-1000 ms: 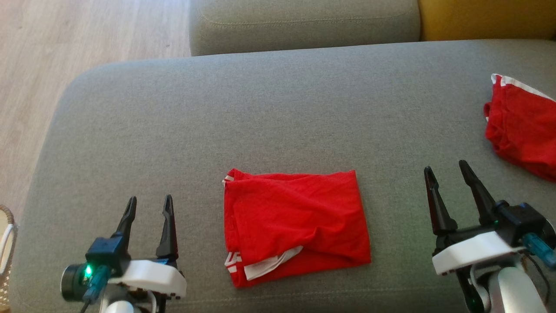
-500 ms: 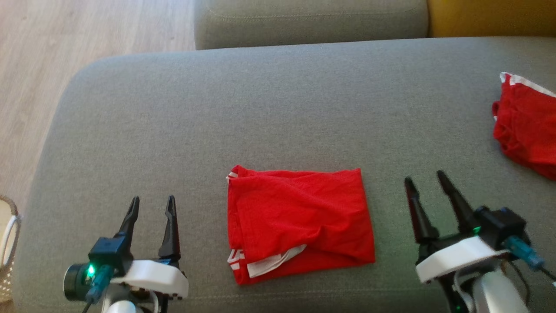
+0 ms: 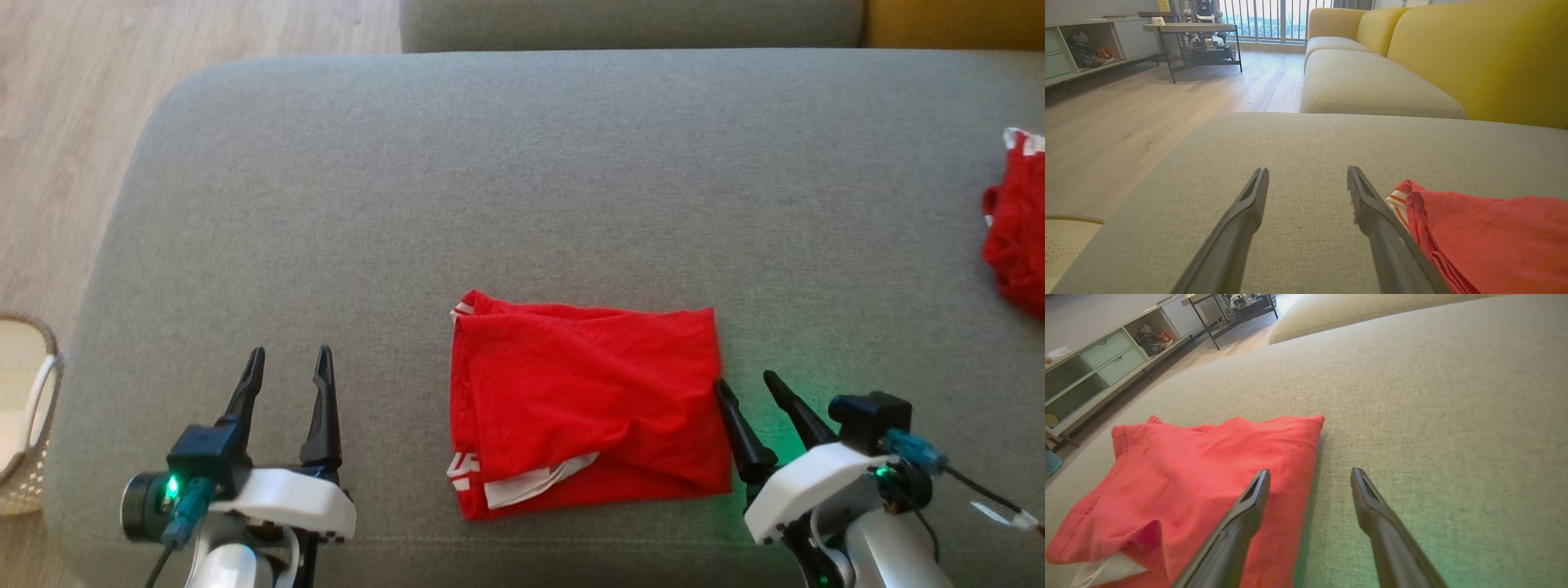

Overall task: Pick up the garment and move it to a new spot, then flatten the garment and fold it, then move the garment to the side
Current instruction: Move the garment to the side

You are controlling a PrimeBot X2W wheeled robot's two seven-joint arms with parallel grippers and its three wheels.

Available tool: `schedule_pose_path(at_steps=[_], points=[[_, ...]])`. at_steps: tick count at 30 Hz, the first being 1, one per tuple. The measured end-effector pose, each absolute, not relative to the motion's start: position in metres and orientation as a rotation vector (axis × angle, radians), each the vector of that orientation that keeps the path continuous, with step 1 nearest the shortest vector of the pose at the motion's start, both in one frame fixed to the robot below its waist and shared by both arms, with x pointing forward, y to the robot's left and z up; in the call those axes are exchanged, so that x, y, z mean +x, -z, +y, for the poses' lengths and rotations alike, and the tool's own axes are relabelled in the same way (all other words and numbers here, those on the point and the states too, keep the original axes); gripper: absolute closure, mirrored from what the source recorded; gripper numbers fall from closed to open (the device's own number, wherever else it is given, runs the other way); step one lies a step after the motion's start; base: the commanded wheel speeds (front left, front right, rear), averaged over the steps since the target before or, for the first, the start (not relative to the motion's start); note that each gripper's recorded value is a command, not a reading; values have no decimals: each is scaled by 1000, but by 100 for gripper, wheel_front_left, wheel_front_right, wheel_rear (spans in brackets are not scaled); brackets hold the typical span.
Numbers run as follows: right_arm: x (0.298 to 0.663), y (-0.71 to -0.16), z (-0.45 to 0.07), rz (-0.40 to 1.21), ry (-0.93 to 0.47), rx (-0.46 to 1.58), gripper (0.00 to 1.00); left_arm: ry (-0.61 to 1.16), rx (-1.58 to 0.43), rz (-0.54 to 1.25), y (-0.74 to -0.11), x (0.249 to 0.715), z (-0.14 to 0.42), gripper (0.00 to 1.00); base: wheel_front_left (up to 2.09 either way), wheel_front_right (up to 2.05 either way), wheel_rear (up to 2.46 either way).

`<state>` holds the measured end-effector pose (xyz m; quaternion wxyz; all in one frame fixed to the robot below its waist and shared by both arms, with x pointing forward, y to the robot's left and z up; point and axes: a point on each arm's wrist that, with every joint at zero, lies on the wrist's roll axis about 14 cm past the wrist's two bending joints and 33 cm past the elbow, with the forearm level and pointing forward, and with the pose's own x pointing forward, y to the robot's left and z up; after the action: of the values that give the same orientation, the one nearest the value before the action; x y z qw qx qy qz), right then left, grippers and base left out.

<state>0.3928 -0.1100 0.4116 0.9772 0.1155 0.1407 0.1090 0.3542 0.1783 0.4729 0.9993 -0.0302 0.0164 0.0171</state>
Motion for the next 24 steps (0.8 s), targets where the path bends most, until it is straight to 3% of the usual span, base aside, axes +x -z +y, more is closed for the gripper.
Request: schedule_pose_path(at_steps=[12,13,14,24], points=[[394,-374,-81,448,-289,238,0,-62,-57,64,-463,350,186,0,0,0,0],[395,-374,-80,448,-293,235,76,-63,-57,64,-463,350,187,0,0,0,0],[396,-375,-79,448,-297,233,100,-64,-56,63,-464,351,187,0,0,0,0],[399,-381,-84,392,-320,112,100,-51,-55,49,-468,356,184,0,0,0,0]])
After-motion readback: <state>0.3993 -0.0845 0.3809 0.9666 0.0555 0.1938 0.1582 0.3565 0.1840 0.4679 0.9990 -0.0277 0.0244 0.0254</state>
